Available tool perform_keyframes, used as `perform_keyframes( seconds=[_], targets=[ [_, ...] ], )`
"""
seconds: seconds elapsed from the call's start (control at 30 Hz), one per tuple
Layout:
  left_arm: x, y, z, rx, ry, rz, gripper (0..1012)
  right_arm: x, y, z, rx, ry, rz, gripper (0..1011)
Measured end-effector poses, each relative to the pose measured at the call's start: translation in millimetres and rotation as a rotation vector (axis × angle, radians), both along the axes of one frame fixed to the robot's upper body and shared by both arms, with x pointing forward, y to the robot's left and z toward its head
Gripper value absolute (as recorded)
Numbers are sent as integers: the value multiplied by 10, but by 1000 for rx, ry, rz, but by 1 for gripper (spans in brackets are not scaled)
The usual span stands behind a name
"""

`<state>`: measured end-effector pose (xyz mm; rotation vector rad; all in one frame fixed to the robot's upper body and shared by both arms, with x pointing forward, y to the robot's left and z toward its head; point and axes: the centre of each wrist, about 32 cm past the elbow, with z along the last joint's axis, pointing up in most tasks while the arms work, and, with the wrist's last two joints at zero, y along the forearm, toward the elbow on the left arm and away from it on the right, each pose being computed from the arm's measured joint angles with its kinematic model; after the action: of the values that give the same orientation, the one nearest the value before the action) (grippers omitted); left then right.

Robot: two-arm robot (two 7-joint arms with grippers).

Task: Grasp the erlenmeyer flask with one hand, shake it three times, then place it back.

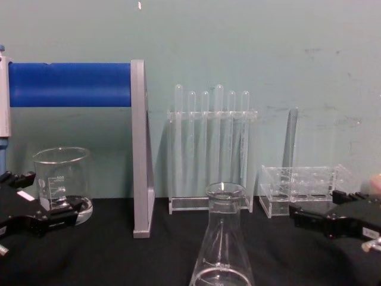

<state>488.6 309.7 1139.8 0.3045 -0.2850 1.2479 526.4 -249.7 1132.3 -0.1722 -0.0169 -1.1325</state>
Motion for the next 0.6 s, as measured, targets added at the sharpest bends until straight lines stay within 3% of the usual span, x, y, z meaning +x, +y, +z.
perform_keyframes(
  seconds=[0.6],
  targets=[
    [0, 0, 0, 0, 0, 0, 1001, 0, 0, 0, 0, 0, 0, 1000]
  ],
)
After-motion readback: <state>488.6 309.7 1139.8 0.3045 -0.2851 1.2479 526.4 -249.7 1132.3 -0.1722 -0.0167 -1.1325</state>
